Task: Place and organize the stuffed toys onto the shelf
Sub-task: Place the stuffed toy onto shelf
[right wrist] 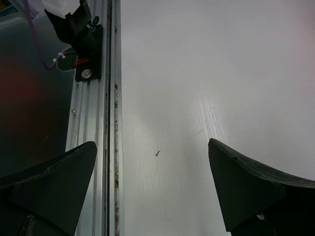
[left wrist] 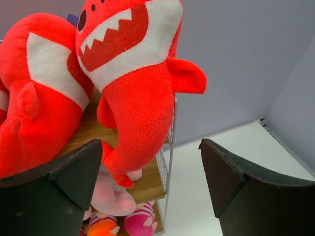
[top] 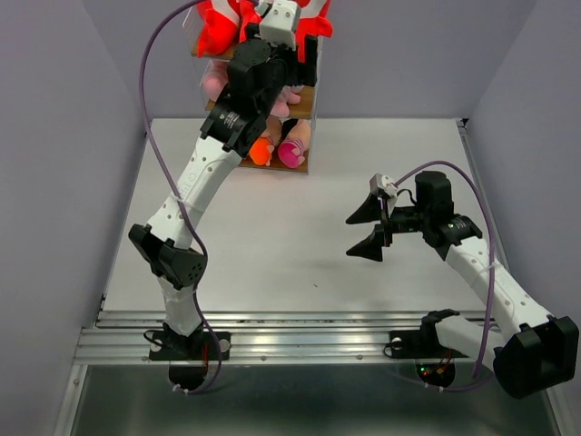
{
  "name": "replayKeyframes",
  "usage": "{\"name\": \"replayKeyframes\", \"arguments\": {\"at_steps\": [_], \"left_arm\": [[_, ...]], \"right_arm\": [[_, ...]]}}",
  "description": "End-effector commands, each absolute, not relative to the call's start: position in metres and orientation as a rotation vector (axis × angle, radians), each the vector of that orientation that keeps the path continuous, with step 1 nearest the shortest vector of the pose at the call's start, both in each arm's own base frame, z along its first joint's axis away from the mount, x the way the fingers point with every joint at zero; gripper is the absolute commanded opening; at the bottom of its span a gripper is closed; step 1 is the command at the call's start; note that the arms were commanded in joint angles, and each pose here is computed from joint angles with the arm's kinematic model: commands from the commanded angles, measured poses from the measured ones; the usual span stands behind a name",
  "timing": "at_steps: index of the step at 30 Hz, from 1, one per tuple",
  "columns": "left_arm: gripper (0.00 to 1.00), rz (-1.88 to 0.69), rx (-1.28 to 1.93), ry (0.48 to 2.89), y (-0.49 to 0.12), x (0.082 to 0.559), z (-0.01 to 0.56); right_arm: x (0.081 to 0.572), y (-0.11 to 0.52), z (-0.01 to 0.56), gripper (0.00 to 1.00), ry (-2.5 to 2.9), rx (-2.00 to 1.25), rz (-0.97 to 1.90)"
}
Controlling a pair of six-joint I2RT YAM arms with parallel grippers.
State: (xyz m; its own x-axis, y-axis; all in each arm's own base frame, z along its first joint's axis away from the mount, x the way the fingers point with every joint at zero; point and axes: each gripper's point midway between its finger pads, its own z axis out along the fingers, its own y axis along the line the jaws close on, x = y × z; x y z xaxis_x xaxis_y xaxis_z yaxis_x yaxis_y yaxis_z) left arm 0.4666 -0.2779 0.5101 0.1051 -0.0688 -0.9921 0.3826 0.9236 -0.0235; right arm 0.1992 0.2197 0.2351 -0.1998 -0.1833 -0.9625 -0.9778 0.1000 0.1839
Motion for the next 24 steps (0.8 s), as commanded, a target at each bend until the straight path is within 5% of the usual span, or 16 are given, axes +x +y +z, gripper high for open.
{"name": "replayKeyframes", "arguments": {"at_steps": [1, 13, 24], "left_arm": [[0.91, -0.481, 0.123, 1.215, -0.240, 0.420, 0.612], [0.97, -0.716, -0.037, 0.920, -0.149, 0.306, 0.722], [0.98, -0.784, 0.052, 1.048, -0.185, 0.344, 0.686]], "right_arm": [[0.202, 0.219, 0.242, 1.00, 1.481, -1.205, 1.150], [0.202, 0.219, 0.243, 1.00, 1.479, -1.206, 1.148], [0.205, 0.217, 0.239, 1.00, 1.495, -1.194, 1.136]]}}
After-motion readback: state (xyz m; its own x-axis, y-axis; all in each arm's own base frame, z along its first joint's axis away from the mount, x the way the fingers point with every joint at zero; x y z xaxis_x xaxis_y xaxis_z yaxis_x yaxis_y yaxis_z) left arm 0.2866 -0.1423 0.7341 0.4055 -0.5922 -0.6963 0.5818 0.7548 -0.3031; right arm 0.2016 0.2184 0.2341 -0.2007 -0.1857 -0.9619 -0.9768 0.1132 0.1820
